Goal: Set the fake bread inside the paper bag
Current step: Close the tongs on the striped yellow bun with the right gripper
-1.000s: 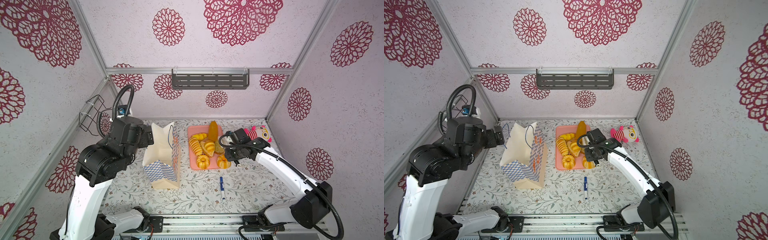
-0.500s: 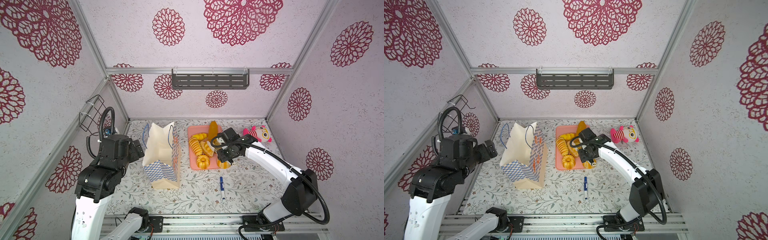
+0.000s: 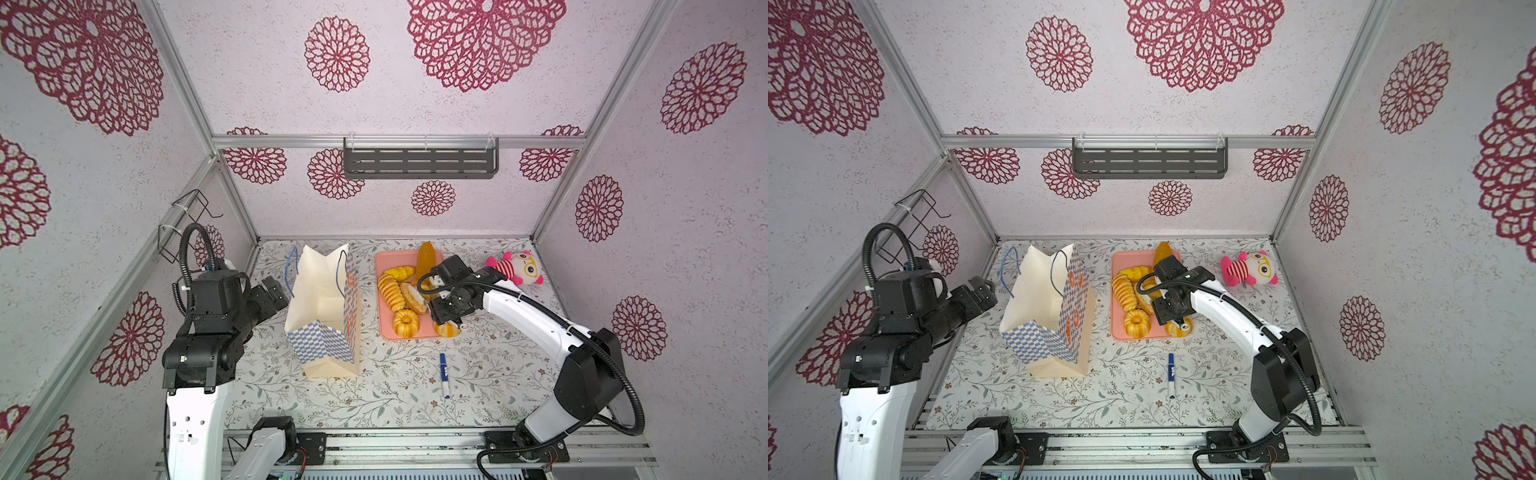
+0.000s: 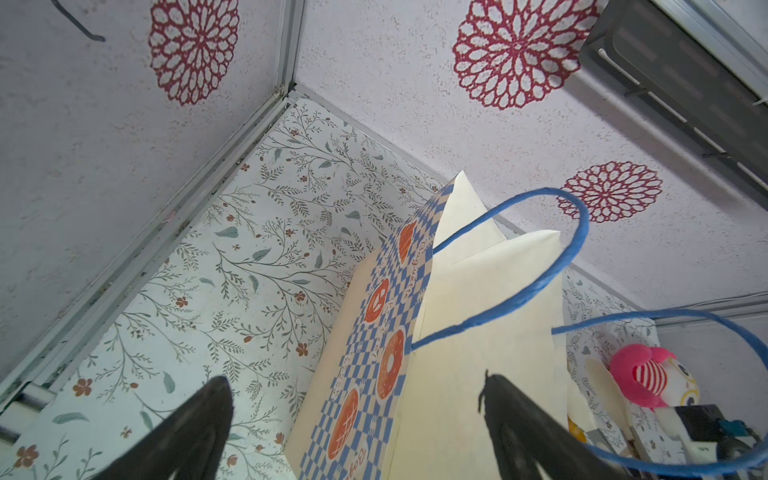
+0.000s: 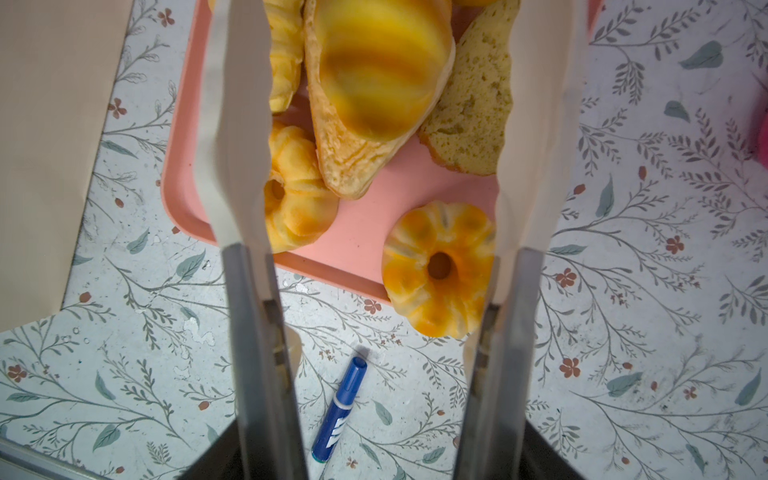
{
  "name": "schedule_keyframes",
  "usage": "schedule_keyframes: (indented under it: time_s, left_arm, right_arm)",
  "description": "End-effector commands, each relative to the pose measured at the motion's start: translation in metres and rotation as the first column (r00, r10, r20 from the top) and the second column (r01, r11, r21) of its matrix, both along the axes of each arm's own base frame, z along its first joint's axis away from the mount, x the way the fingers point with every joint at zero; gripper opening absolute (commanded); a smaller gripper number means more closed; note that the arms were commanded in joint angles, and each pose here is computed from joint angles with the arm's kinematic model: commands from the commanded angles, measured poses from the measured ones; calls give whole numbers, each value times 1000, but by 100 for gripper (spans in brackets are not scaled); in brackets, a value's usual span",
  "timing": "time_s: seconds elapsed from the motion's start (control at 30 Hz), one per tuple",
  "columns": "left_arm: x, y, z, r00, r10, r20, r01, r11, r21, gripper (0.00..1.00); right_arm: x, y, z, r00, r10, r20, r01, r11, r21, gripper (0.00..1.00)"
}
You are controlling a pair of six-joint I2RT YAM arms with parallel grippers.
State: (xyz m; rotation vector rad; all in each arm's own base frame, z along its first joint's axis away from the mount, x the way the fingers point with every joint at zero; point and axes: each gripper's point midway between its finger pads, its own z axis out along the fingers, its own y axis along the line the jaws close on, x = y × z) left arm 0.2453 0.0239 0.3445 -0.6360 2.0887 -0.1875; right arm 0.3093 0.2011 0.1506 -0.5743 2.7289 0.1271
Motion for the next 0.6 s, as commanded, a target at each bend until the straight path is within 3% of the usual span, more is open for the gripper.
schedule_keyframes:
  time_s: [0.0, 0.27, 0.57]
  left_arm:
    - [4, -6, 4, 999, -19, 49, 22, 998, -54, 97]
    - [3, -7, -2, 999, -21, 39, 24, 997, -71, 97]
    - [-1, -9, -7, 999, -29, 34, 32, 997, -76, 97]
  right_arm:
    - [12, 6, 16, 998, 1, 63, -2, 1000, 20, 70]
    - [16, 11, 10, 998, 1, 57, -3, 1000, 26, 74]
    - [23, 21, 0, 1000, 9, 30, -10, 999, 38, 72]
